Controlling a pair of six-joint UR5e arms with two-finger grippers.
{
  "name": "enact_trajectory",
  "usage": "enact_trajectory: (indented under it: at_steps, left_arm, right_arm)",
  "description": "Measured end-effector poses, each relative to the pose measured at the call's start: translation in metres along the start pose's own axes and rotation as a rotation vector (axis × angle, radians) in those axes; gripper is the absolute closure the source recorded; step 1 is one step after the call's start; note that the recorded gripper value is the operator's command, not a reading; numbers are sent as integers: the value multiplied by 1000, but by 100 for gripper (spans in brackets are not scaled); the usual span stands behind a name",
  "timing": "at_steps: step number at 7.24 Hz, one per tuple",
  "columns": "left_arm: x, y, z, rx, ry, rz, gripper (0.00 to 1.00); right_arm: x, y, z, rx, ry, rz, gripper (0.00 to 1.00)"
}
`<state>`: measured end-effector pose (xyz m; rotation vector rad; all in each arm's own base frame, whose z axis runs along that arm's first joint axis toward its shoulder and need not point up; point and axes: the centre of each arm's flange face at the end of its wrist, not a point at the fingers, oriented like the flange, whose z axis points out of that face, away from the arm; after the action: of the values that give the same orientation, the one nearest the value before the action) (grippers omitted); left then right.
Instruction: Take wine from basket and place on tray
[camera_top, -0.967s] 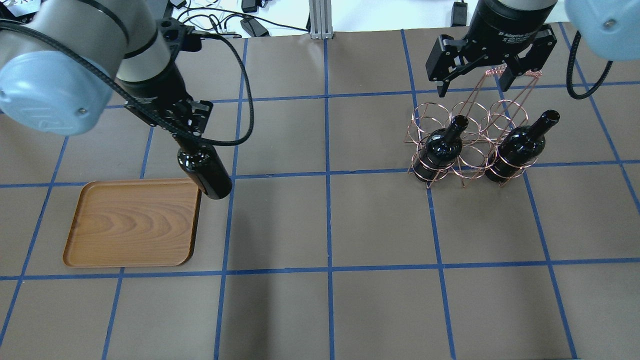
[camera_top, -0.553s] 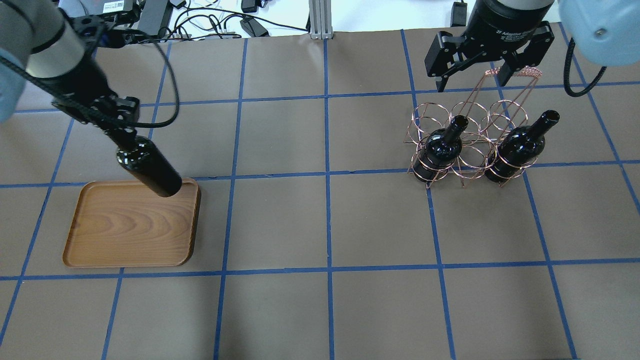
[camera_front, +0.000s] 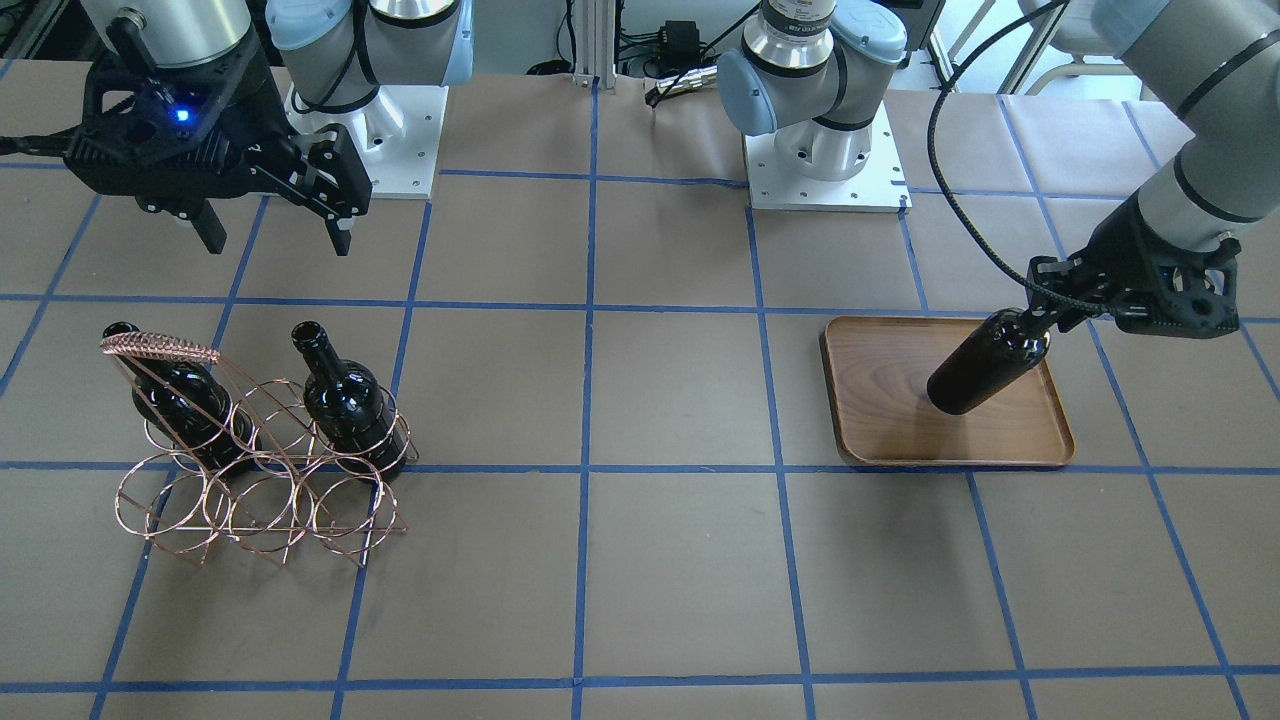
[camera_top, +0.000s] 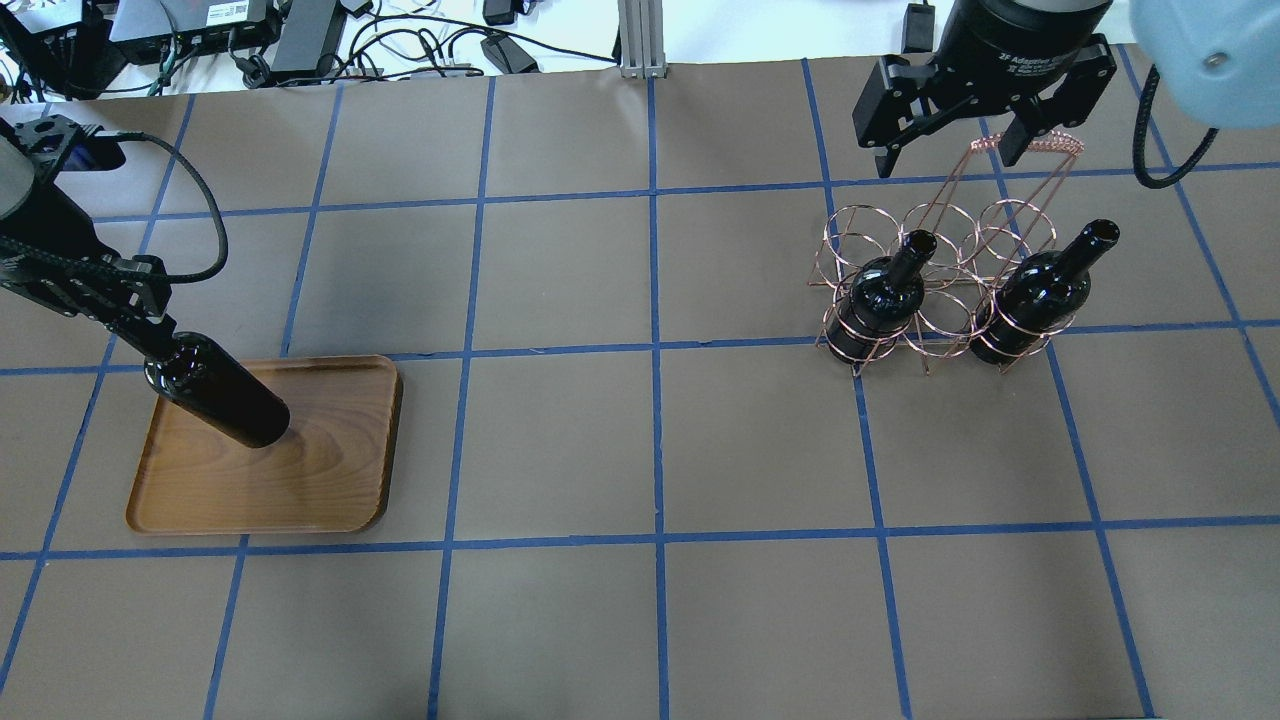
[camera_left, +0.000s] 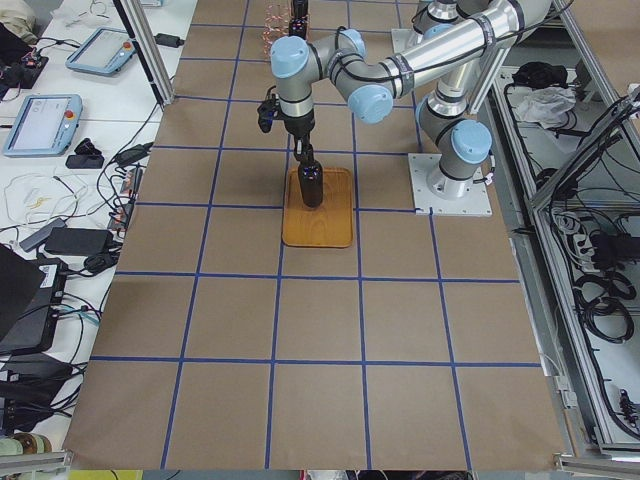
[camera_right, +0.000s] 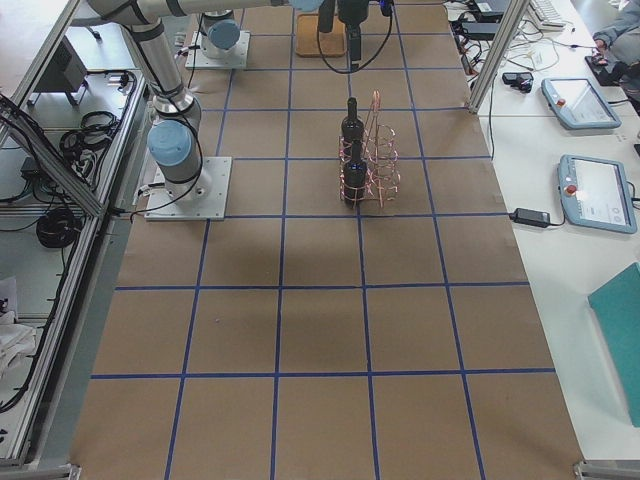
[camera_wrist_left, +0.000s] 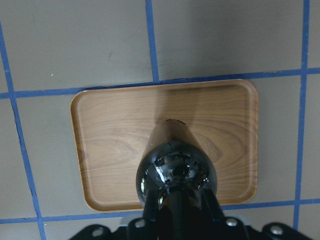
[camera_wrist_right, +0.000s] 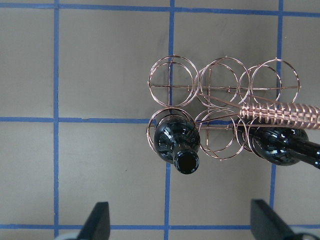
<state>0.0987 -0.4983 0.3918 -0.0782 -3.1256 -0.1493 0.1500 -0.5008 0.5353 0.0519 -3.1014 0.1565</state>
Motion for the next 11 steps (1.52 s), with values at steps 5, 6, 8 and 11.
enact_trajectory:
  at_steps: [5, 6, 8, 11]
  left_arm:
    - [-1, -3, 5, -3, 3, -21, 0]
    - [3, -2, -5, 9, -5, -58, 0]
    - [28, -6, -36, 50, -26, -119, 0]
    - [132, -13, -81, 135, -48, -73, 0]
  right_arm:
    - [-1, -3, -17, 33, 0, -5, 0]
    - [-1, -3, -18, 33, 0, -6, 0]
    - [-1, 3, -17, -16, 1, -9, 0]
    - [-1, 7, -15, -46, -2, -4, 0]
